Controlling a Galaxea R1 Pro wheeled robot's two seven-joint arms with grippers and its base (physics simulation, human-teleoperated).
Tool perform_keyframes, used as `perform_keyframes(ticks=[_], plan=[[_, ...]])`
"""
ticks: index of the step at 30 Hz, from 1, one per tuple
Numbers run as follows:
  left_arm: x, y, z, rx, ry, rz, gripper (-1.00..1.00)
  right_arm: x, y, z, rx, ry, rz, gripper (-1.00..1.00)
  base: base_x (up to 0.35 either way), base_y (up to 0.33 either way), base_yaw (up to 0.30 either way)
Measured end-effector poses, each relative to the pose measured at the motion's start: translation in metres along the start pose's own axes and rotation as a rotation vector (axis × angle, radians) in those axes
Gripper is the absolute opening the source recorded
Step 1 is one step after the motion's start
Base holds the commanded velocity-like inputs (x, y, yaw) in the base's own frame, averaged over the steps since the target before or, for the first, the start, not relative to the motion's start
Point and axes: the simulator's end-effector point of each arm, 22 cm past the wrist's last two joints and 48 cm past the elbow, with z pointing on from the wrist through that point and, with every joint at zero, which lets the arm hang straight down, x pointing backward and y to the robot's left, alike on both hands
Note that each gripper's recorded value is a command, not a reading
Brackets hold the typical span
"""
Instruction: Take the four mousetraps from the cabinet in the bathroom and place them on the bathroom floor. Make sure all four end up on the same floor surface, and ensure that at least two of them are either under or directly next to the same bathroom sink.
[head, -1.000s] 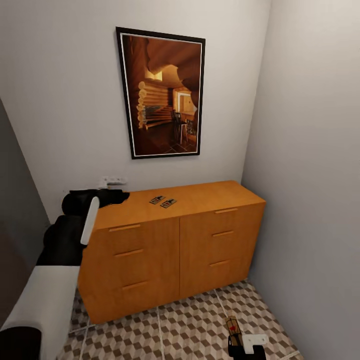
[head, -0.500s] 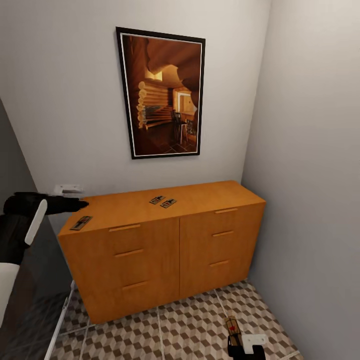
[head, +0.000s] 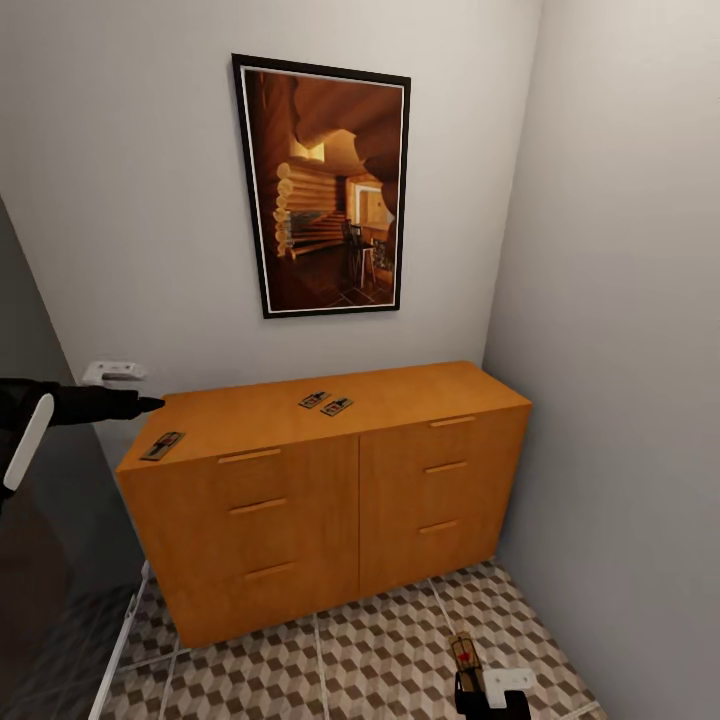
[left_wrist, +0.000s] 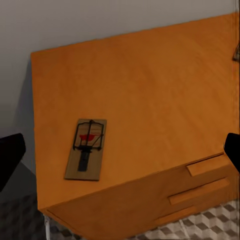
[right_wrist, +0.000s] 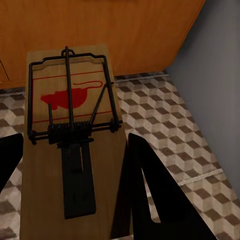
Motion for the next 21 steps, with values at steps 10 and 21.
perform_keyframes(ticks=[10, 21], plan=[[0.005, -0.004, 0.000, 0.033, 0.018, 0.024, 1.00, 0.000, 0.000, 0.000, 0.000, 0.000, 0.000, -1.00, 0.000, 0.000, 0.000], [0.012, 0.007, 0.001, 0.008, 0.040, 0.039, 1.00, 0.000, 0.000, 0.000, 0.000, 0.000, 0.000, -1.00, 0.000, 0.000, 0.000]])
